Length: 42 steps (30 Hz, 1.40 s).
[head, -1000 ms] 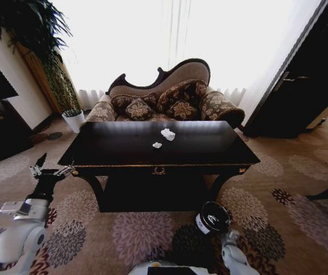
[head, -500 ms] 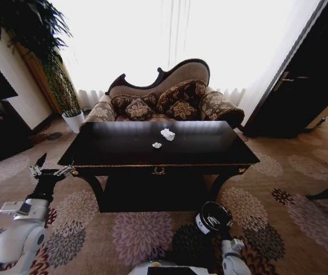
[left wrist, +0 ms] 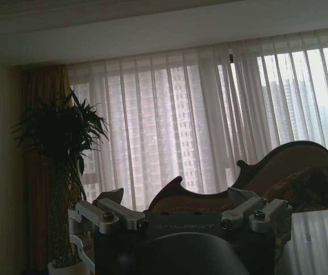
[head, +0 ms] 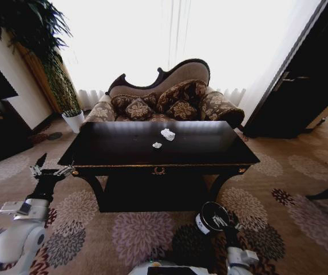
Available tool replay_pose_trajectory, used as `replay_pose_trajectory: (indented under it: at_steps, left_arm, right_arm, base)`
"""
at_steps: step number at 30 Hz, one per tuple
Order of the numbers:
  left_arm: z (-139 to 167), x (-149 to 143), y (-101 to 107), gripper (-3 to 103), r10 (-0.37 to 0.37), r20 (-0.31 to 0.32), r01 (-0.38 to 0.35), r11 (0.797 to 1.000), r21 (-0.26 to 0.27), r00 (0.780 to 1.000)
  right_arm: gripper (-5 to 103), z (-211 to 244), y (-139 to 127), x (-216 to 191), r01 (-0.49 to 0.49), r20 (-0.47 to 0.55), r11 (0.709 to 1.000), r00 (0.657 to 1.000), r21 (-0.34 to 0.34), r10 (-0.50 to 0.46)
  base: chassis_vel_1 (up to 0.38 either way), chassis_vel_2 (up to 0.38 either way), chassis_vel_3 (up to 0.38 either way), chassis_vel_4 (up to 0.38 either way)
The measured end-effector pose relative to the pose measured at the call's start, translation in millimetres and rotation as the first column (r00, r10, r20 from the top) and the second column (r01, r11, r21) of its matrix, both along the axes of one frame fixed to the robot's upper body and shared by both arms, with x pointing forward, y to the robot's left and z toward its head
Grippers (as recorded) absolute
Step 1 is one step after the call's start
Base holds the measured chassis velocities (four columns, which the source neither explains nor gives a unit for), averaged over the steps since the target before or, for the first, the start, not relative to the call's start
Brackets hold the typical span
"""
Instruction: Move to the front of the table and place the trash on the table into the trash bin.
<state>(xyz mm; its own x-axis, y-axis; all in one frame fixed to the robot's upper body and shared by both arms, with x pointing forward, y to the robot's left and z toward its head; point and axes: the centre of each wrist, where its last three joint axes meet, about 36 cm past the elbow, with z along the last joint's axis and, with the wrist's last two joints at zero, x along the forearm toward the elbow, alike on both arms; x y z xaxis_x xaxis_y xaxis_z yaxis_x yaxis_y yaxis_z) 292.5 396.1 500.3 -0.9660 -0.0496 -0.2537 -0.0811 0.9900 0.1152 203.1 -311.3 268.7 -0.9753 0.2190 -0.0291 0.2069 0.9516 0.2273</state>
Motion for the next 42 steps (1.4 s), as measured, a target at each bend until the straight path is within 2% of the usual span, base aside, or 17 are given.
replay_pose_trajectory:
  at_steps: [10,20,28,29,31,34,36,42]
  left_arm:
    - [0.0,0.0,0.0,100,0.0,0.0,0.0,1.0,0.0,1.0]
    - [0.0,0.0,0.0,100,0.0,0.0,0.0,1.0,0.0,1.0]
    - [0.0,0.0,0.0,100,0.0,0.0,0.0,1.0,0.0,1.0]
    - [0.0,0.0,0.0,100,0.0,0.0,0.0,1.0,0.0,1.0]
    - [0.0,0.0,0.0,100,0.0,0.0,0.0,1.0,0.0,1.0]
    - [0.0,0.0,0.0,100,0.0,0.0,0.0,1.0,0.0,1.0]
    - [0.0,0.0,0.0,100,0.0,0.0,0.0,1.0,0.0,1.0]
    - [0.0,0.0,0.0,100,0.0,0.0,0.0,1.0,0.0,1.0]
  right_arm:
    - [100,64.4,-11.1,1.2,0.032,0.109,0.999,0.994,-0.024,-0.029]
    - [100,108.5,-29.7,25.9,-0.009,0.152,0.997,0.988,-0.08,0.021]
    - [100,148.8,-39.4,66.7,-0.123,0.17,0.978,0.974,-0.167,0.152]
    - [100,162.2,-36.7,75.9,-0.168,0.172,0.969,0.965,-0.182,0.2]
    - [100,167.6,-35.0,79.3,-0.188,0.172,0.964,0.96,-0.188,0.221]
    - [100,185.5,-26.5,93.5,-0.266,0.165,0.94,0.938,-0.215,0.304]
    - [100,198.0,-21.0,103.7,-0.313,0.147,0.925,0.926,-0.216,0.348]
    - [100,214.4,-19.9,120.2,-0.382,0.105,0.905,0.908,-0.189,0.405]
  base:
    - [0.0,0.0,0.0,0.0]
    - [0.0,0.0,0.0,0.0]
    - [0.0,0.0,0.0,0.0]
    - [0.0,0.0,0.0,0.0]
    - [0.0,0.0,0.0,0.0]
    - [0.0,0.0,0.0,0.0]
    - [0.0,0.0,0.0,0.0]
    - [0.0,0.0,0.0,0.0]
